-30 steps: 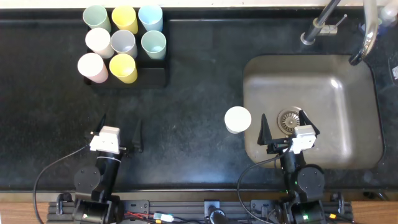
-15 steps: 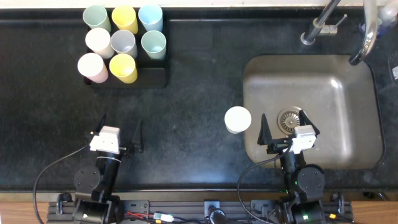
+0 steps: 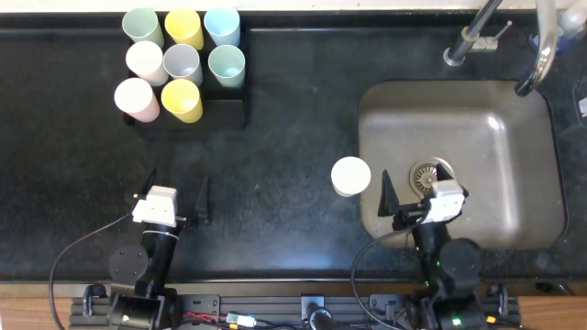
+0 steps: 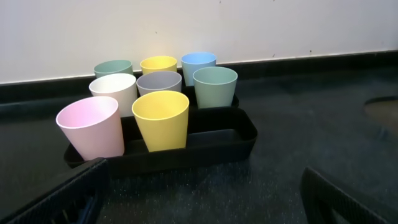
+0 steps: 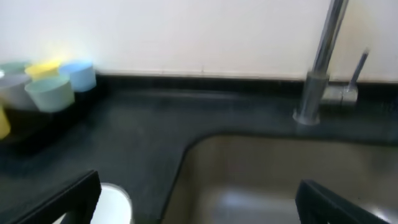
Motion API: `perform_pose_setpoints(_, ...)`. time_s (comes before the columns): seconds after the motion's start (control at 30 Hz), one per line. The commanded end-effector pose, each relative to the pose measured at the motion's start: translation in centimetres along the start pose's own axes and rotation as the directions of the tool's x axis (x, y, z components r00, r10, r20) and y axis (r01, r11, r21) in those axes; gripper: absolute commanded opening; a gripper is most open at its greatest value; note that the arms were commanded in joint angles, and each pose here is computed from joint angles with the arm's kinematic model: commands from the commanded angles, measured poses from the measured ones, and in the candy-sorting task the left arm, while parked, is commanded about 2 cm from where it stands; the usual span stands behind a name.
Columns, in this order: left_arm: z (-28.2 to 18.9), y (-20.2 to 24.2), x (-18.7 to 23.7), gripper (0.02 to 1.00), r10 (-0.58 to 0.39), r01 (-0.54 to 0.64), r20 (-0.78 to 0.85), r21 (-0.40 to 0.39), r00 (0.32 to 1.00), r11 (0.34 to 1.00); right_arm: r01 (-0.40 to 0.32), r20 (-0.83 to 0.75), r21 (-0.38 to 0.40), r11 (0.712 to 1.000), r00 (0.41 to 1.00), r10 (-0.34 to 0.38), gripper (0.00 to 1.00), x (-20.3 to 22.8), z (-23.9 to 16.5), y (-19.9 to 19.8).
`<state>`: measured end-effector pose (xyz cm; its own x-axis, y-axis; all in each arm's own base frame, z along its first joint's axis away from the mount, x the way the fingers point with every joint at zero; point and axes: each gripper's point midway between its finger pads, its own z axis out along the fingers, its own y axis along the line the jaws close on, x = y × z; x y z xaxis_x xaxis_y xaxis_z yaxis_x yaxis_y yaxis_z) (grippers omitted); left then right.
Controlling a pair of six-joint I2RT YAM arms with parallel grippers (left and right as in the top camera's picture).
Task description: Store Cups
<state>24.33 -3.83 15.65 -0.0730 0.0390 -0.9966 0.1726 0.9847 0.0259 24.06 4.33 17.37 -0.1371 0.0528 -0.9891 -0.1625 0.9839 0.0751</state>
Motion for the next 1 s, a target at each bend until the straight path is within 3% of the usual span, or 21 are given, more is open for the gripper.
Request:
perform_pose_setpoints(0.03, -0.1, 0.0, -0.1, 0.998, 0.019, -0.019, 0.006, 0.006, 1.0, 1.0, -0.019, 0.017, -0.048, 0.999, 1.0, 0.019, 0.998, -9.2, -1.8, 1.5)
perform_pose_setpoints(0.17, -0.1, 0.0, -0.1, 1.0, 0.019, -0.019, 0.006, 0.006, 1.0, 1.0, -0.033, -0.189, -0.083, 0.996, 0.982, 0.017, 0.998, -11.9, -2.7, 2.6)
perform_pose_setpoints(0.27, -0.1, 0.0, -0.1, 1.0, 0.019, -0.019, 0.006, 0.006, 1.0, 1.0, -0.054, -0.356, -0.092, 0.994, 0.934, 0.018, 0.998, -12.5, -3.0, 3.2)
perform_pose_setpoints(0.33, -0.1, 0.0, -0.1, 1.0, 0.019, -0.019, 0.006, 0.006, 1.0, 1.0, -0.093, -0.542, -0.107, 0.99, 0.84, 0.02, 0.998, -11.6, -2.8, 4.0)
perform_pose_setpoints(0.47, -0.1, 0.0, -0.1, 1.0, 0.019, -0.019, 0.006, 0.006, 1.0, 1.0, -0.177, -0.739, -0.124, 0.976, 0.673, 0.028, 0.998, -9.0, -2.3, 5.4)
perform_pose_setpoints(0.57, -0.1, 0.0, -0.1, 1.0, 0.019, -0.019, 0.006, 0.006, 1.0, 1.0, -0.215, -0.845, -0.094, 0.972, 0.533, 0.036, 0.998, -6.3, -1.6, 5.7)
perform_pose_setpoints(0.63, -0.1, 0.0, -0.1, 1.0, 0.019, -0.019, 0.006, 0.006, 1.0, 1.0, -0.217, -0.925, -0.038, 0.976, 0.377, 0.048, 0.996, -3.1, -0.8, 5.3)
perform_pose_setpoints(0.8, -0.1, 0.0, -0.1, 1.0, 0.019, -0.019, 0.006, 0.006, 1.0, 1.0, -0.169, -0.97, 0.024, 0.985, 0.236, 0.064, 0.998, 0.1, 0.4, 4.2)
perform_pose_setpoints(1.0, -0.1, 0.0, -0.1, 1.0, 0.019, -0.019, 0.006, 0.006, 1.0, 1.0, -0.142, -0.987, 0.051, 0.988, 0.144, 0.072, 1.0, 3.1, 2.4, 3.6)
